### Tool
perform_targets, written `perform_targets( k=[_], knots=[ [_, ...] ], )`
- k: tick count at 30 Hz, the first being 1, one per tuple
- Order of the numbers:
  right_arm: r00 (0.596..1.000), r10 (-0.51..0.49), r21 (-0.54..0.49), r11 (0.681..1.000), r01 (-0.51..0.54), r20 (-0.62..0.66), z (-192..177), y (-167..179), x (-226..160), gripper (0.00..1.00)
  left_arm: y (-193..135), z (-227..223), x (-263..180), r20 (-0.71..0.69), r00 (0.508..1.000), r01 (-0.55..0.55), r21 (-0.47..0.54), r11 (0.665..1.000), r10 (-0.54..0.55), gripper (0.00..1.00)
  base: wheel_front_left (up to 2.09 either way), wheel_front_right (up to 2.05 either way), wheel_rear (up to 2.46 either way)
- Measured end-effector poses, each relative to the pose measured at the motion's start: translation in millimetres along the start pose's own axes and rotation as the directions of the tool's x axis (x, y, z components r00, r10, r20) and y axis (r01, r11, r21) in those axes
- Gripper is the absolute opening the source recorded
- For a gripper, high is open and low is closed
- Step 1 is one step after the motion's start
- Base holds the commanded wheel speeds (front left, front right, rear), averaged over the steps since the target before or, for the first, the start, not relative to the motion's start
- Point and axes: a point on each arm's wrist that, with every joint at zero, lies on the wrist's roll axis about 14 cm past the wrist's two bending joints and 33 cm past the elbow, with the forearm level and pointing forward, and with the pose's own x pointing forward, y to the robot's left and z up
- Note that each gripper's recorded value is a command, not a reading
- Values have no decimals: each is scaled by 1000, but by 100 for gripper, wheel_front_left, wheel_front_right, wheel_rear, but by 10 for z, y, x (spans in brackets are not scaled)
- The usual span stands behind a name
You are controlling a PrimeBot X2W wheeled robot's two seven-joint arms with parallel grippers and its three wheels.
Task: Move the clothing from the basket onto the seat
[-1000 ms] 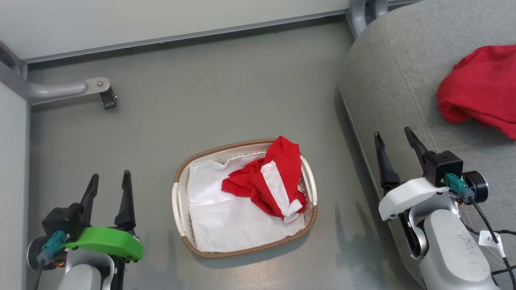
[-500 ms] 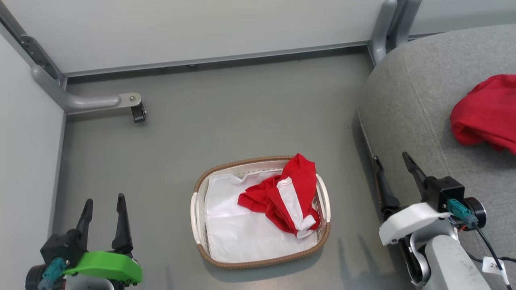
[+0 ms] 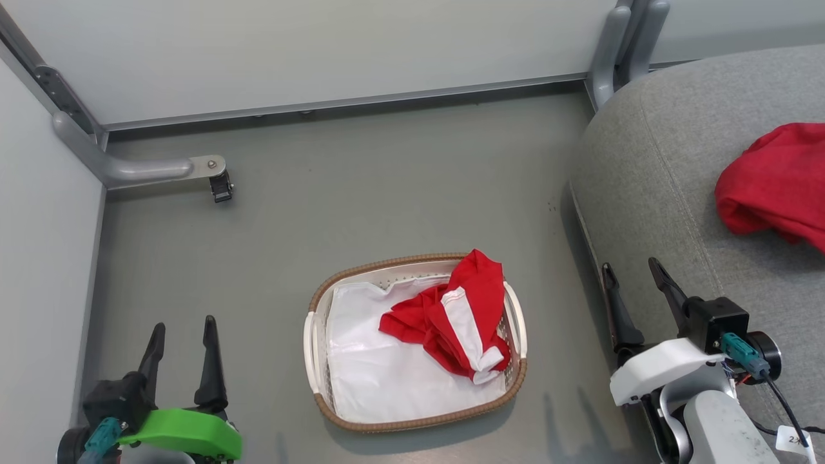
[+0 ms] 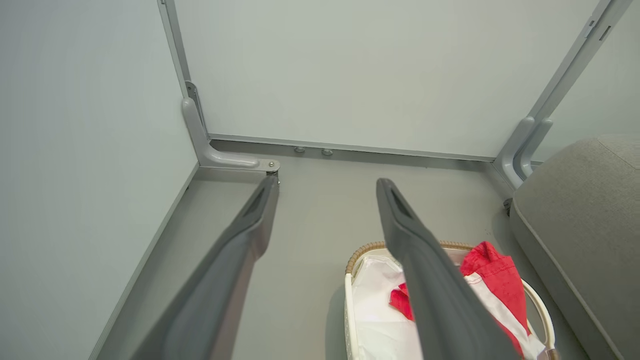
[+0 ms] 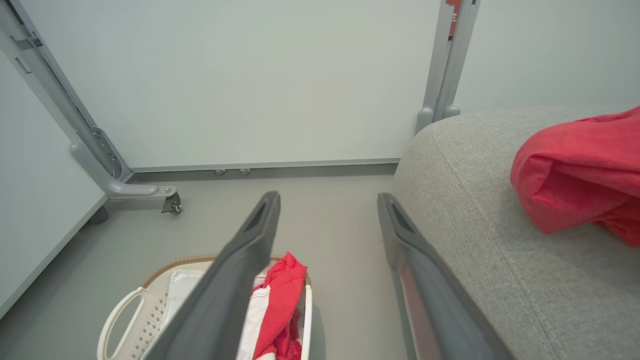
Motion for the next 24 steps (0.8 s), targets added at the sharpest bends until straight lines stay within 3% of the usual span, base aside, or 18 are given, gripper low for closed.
perform_targets(
  k=[7,13,24],
  knots=[
    [1000,18,-5,1000,-18,14,27,35,142,100,-285,-130,169,-41,995,94,-15,995,-95,100,0,0,0],
    [997,49,-2,999,-49,55,111,96,384,100,-659,-277,442,-84,969,229,-34,973,-231,100,0,0,0],
    [990,48,13,999,-50,136,214,-18,764,100,-1254,-1065,769,-290,836,459,-97,883,-466,100,0,0,0]
  ],
)
